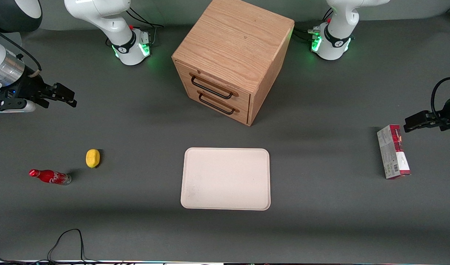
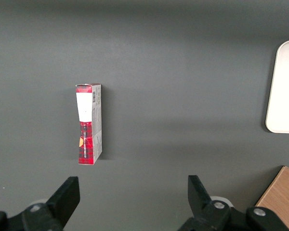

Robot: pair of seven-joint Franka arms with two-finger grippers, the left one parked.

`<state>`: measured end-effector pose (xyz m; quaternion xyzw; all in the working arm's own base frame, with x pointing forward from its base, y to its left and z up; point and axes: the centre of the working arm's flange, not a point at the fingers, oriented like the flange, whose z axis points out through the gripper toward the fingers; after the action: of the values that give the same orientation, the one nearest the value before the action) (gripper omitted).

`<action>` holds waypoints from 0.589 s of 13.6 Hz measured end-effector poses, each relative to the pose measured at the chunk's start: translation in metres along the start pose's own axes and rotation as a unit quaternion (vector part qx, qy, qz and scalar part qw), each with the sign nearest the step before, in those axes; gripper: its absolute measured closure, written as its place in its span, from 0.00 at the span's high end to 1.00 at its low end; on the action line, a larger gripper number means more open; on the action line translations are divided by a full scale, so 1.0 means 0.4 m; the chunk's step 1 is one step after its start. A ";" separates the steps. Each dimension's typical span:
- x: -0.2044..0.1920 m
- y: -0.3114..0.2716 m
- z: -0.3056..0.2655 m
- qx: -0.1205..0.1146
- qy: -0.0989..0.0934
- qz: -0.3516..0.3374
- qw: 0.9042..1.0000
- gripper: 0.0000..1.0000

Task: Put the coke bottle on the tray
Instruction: 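Move the open right gripper down toward the red Coca-Cola bottle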

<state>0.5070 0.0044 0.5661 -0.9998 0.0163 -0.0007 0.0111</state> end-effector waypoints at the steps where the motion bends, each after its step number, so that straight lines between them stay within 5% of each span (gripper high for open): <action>1: 0.001 0.000 0.003 0.000 -0.002 0.000 1.000 1.00; 5: 0.030 0.020 0.000 -0.013 0.000 -0.020 1.000 1.00; 8: 0.124 0.190 -0.014 -0.034 0.007 -0.076 0.996 1.00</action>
<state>0.5541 -0.0732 0.5700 -0.9979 -0.0600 -0.0085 -0.0229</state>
